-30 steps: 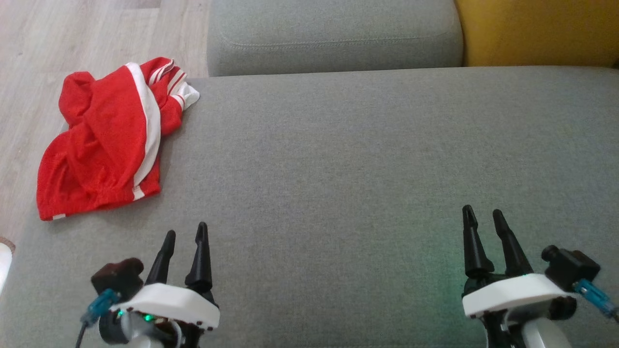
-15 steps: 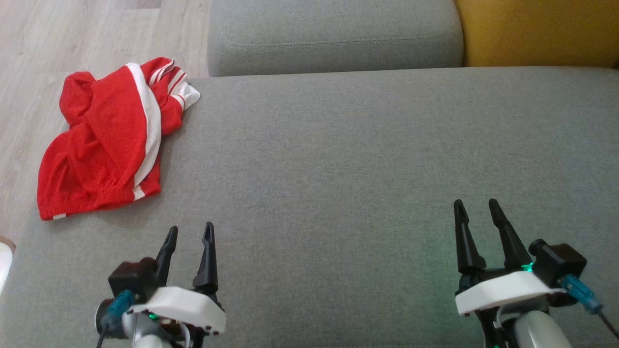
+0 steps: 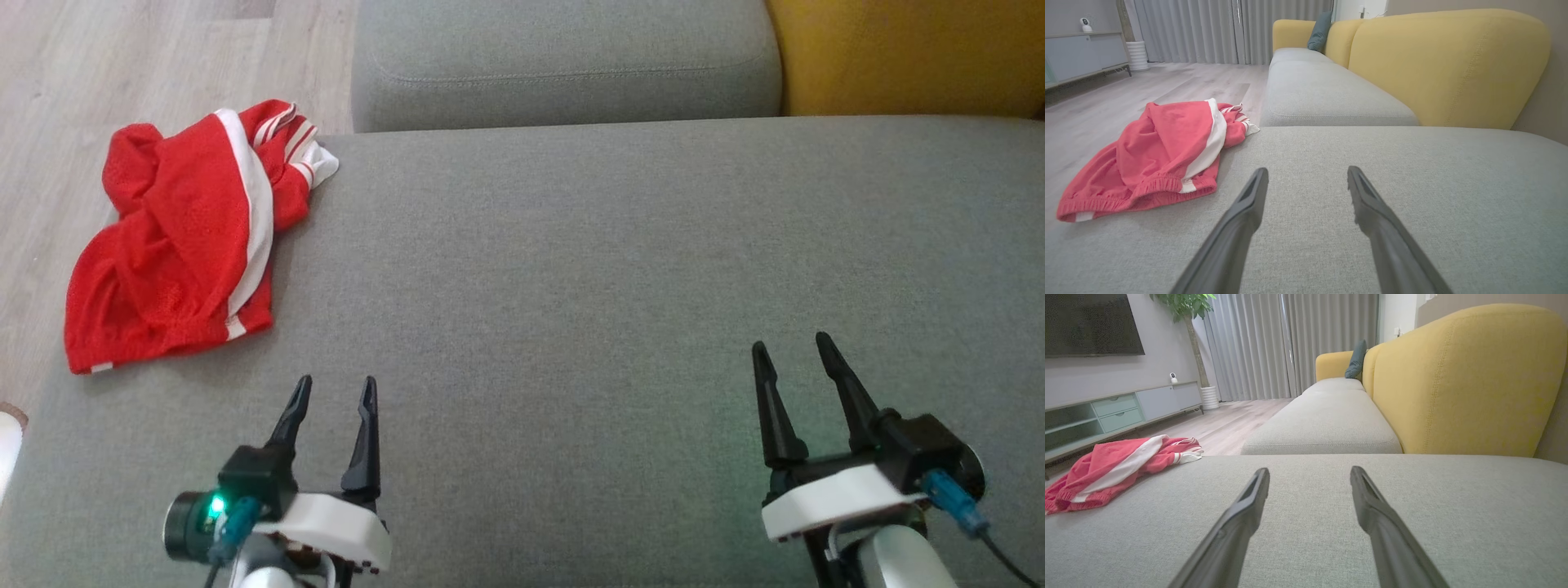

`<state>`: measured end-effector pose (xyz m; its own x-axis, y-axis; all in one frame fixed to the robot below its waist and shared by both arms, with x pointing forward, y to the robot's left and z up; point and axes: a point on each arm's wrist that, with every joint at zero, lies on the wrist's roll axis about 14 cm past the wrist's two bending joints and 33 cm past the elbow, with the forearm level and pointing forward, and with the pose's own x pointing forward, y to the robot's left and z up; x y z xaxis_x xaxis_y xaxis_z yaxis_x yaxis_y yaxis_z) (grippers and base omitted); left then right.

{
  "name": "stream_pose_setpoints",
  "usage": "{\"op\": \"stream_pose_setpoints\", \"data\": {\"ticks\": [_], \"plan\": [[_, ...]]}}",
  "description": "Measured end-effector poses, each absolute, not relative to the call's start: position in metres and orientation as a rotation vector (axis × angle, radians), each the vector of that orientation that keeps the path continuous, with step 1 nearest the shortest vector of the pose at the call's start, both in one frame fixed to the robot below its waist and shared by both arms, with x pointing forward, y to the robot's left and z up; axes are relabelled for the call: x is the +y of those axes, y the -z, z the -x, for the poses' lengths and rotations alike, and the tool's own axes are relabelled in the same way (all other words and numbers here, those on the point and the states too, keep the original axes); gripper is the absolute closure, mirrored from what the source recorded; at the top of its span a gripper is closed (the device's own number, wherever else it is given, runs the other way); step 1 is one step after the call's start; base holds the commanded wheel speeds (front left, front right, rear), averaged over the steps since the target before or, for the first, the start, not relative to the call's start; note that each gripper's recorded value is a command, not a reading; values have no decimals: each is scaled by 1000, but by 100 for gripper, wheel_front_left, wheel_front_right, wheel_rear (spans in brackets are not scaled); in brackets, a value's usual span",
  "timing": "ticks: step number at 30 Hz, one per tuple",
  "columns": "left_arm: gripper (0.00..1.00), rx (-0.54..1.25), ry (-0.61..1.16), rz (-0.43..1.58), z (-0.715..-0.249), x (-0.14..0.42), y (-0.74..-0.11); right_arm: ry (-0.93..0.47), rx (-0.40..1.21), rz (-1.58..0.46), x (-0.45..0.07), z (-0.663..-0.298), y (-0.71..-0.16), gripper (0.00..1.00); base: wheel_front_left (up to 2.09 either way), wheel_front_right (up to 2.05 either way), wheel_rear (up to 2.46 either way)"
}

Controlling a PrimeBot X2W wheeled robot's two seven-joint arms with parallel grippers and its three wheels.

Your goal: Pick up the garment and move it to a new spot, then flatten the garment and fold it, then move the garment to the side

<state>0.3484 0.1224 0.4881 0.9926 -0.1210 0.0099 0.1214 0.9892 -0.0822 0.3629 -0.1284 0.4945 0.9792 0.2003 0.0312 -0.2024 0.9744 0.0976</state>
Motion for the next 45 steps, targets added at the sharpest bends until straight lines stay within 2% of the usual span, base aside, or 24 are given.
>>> {"op": "stream_pose_setpoints", "data": {"ticks": [5, 37, 45], "plan": [[0, -23, 132, 34, -347, 121, -491, -217, -38, -52, -126, -362, -496, 0, 0, 0, 0], [0, 5, 110, 45, -343, 126, -482, -206, -19, -57, -129, -362, -490, 0, 0, 0, 0], [0, 6, 29, 47, -333, 150, -481, -274, -20, -57, -107, -372, -491, 0, 0, 0, 0]]}}
